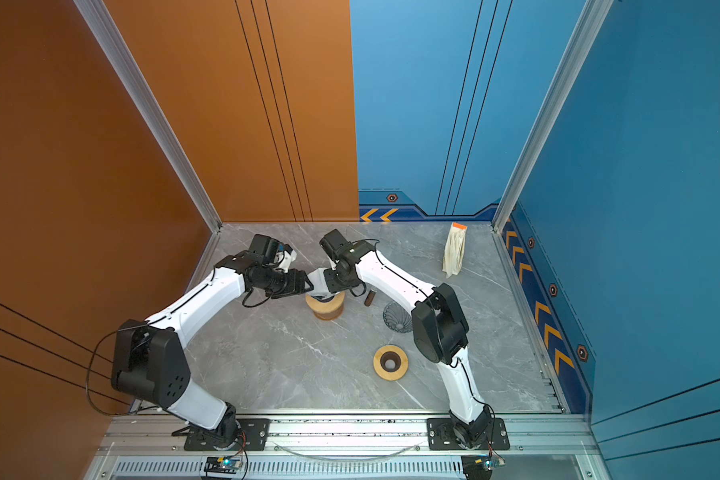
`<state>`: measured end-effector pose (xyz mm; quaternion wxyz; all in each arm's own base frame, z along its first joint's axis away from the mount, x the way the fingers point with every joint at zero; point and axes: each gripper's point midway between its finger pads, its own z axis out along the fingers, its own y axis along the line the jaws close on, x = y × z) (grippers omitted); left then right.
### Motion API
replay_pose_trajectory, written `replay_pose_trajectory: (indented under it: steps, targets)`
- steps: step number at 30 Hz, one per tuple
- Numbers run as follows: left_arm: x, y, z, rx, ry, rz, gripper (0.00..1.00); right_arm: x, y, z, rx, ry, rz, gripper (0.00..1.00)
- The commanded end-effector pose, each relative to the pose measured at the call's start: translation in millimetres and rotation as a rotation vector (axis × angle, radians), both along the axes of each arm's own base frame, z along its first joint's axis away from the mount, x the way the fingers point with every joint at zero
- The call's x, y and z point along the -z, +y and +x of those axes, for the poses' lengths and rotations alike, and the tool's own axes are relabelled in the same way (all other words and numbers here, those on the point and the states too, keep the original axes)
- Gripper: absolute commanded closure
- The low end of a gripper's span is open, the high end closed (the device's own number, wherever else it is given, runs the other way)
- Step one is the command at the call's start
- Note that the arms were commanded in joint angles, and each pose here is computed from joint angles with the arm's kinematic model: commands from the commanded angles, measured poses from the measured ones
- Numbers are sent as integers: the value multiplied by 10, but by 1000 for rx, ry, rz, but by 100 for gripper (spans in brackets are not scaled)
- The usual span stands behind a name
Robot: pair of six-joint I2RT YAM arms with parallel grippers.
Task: Place the coffee filter in the dripper
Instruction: 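Press the filter into the dripper with both grippers, then release the filter and draw both grippers back from the dripper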
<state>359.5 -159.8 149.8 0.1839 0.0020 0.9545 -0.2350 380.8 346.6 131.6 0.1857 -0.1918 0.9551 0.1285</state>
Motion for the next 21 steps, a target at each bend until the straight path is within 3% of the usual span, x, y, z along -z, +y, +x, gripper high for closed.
replay_pose_trajectory:
  steps: [1,21]
  targets:
    - [-58,12,29,17,-9,6,26,-63,-20,-58,1,5,-10,57]
    - [-734,-54,107,20,-163,-68,21,-954,-44,-66,-43,-134,129,44]
